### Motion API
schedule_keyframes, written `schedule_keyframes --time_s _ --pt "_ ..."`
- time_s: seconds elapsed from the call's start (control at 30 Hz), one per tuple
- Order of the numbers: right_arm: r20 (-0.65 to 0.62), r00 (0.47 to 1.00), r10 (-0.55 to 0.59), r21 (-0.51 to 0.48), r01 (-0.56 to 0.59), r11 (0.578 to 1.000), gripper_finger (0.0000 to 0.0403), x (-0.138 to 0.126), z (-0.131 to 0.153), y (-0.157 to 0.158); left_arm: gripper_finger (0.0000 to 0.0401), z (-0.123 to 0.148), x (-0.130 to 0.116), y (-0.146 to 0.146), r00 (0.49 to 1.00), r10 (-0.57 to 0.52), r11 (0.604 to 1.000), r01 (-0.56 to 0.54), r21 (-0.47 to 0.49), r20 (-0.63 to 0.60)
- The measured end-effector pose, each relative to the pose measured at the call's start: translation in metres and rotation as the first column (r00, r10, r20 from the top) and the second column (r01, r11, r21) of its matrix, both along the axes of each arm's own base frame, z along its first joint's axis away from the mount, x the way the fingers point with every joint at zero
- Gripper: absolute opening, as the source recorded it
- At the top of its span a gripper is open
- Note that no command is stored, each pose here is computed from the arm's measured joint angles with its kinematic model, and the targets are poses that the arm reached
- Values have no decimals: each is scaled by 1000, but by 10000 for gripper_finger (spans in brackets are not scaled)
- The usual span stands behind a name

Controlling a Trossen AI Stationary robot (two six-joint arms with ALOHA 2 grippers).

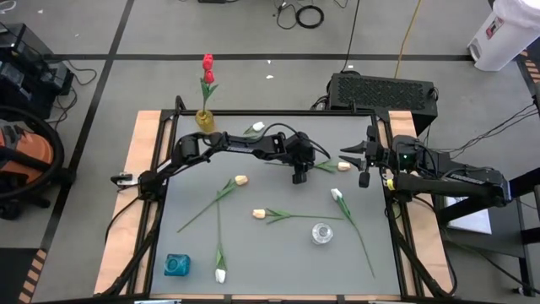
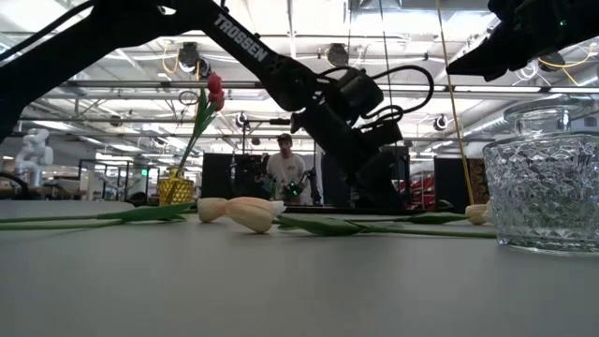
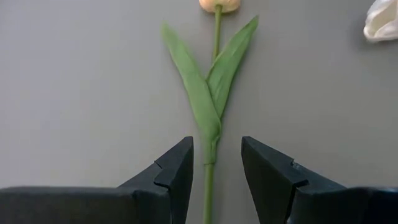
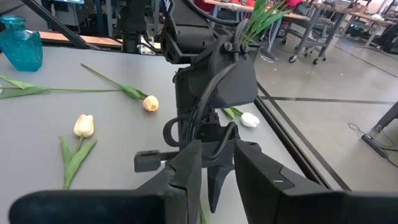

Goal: Sort flowers into vase by color
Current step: Put the top yellow tulip into the blue vase

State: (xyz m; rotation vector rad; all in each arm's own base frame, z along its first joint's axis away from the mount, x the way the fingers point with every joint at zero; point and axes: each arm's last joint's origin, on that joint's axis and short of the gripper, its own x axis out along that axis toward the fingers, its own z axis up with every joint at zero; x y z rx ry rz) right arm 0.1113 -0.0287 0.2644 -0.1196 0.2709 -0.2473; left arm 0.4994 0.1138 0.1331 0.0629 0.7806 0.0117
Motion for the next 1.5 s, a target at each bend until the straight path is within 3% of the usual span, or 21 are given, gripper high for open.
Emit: schedule_keyframes --time_s 1.03,1.5 --pt "-13 1000 -2 11 2 1000 86 0 -1 0 144 2 -2 2 1000 15 1000 -15 13 -9" --pt "-12 1000 -3 15 3 1000 86 0 -1 0 144 -12 -3 9 999 23 1000 -23 8 -42"
